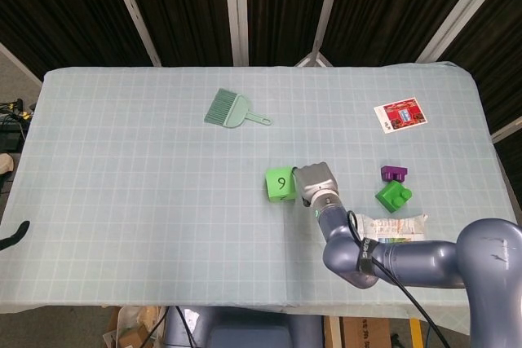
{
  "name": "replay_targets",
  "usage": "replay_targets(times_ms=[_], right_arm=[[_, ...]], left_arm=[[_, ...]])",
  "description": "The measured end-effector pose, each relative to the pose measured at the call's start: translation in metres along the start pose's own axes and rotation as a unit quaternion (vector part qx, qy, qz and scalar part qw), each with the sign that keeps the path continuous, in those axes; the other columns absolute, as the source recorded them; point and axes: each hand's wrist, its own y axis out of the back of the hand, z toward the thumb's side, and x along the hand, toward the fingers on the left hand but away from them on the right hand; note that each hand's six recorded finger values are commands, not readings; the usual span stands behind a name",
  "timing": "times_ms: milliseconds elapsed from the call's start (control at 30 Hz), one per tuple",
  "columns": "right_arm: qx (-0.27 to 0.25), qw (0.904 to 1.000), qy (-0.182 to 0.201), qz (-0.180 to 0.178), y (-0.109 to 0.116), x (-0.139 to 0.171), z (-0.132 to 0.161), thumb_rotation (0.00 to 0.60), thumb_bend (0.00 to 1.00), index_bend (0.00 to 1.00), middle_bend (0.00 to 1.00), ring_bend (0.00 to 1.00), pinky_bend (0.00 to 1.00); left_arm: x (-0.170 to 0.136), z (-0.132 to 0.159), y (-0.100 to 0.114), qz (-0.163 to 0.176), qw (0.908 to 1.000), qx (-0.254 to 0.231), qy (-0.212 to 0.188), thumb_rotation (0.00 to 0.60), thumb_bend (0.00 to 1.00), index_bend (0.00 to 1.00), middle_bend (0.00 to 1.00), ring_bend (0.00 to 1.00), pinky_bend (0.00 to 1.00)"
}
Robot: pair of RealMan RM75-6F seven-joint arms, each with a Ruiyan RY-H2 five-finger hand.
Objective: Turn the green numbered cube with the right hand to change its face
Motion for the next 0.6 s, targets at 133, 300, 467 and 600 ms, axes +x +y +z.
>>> replay_targets(times_ms=[133,300,467,600], right_arm=[[-0.003,1.0,-0.004,0.001,0.003,-0.002,-0.001,0.6,0.75,0.2,0.82,0.78,0.64],[-0.004,1.0,0.003,0.008,0.002,-0.003,0.002,0.6,0.75,0.2,0.82,0.78,0.64],[-0.008,0.9998,0.014,0.011,0.003,-0.005,0.009,0.6,0.75,0.2,0.82,0.78,0.64],[-0.017,0.9997,0.017,0.003,0.008,-0.01,0.014,0.6,0.75,0.2,0.82,0.78,0.64]], left_arm=[[0.0,0.001,0.0,0.001,1.0,0.0,0.0,0.6,0.34,0.11,0.01,0.0,0.06],[-0.001,0.001,0.0,0.0,1.0,0.0,0.0,0.6,0.34,0.11,0.01,0.0,0.06],[-0.001,0.0,0.0,0.0,1.0,-0.001,0.002,0.6,0.34,0.11,0.01,0.0,0.06],[-0.001,0.0,0.0,0.001,1.0,-0.001,0.003,0.6,0.34,0.11,0.01,0.0,0.06]])
